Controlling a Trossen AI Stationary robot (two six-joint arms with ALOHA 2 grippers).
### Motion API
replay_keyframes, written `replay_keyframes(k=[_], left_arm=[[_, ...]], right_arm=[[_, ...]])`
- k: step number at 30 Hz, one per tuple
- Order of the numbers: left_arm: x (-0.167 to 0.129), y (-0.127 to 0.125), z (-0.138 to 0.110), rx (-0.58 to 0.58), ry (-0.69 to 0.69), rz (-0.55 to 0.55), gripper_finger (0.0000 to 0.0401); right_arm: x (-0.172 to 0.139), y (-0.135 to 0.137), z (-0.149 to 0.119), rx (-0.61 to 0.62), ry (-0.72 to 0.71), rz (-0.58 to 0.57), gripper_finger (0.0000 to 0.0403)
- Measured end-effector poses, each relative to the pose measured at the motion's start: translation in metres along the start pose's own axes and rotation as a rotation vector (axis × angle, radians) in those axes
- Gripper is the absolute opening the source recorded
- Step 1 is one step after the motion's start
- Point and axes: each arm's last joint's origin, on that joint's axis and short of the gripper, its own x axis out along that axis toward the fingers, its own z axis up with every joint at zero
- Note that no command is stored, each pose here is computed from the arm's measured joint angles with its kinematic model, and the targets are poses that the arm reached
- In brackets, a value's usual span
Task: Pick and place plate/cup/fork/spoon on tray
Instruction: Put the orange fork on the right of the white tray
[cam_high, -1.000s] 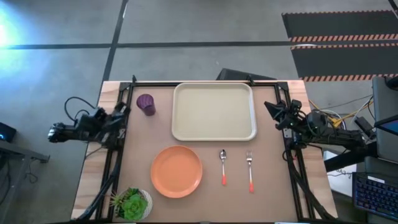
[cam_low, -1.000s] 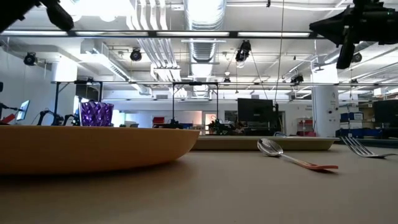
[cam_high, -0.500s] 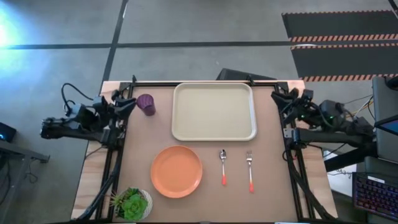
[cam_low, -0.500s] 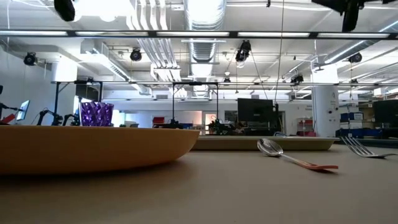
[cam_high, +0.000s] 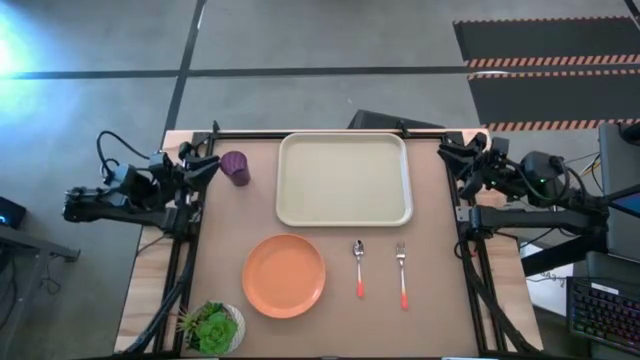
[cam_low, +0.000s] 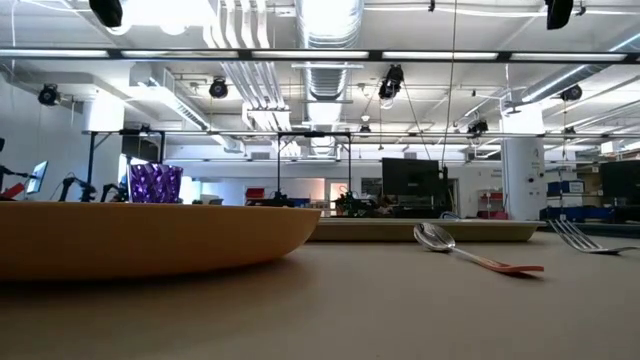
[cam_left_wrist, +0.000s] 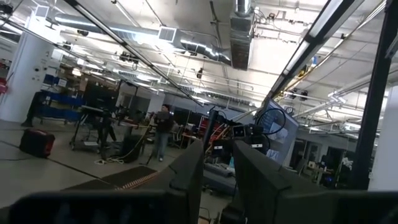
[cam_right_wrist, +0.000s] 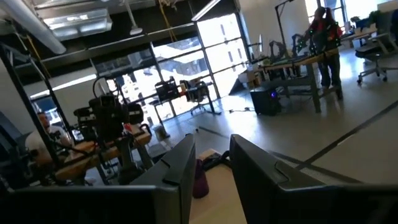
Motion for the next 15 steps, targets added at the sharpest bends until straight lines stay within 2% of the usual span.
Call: replay_keyframes(k=[15], left_arm=[[0.0030,0.0001,-0.0030,0.005,0.010,0.031,0.0073]], right_arm=[[0.0012,0.0002,-0.0007,-0.005,0.006,0.000,0.0091]])
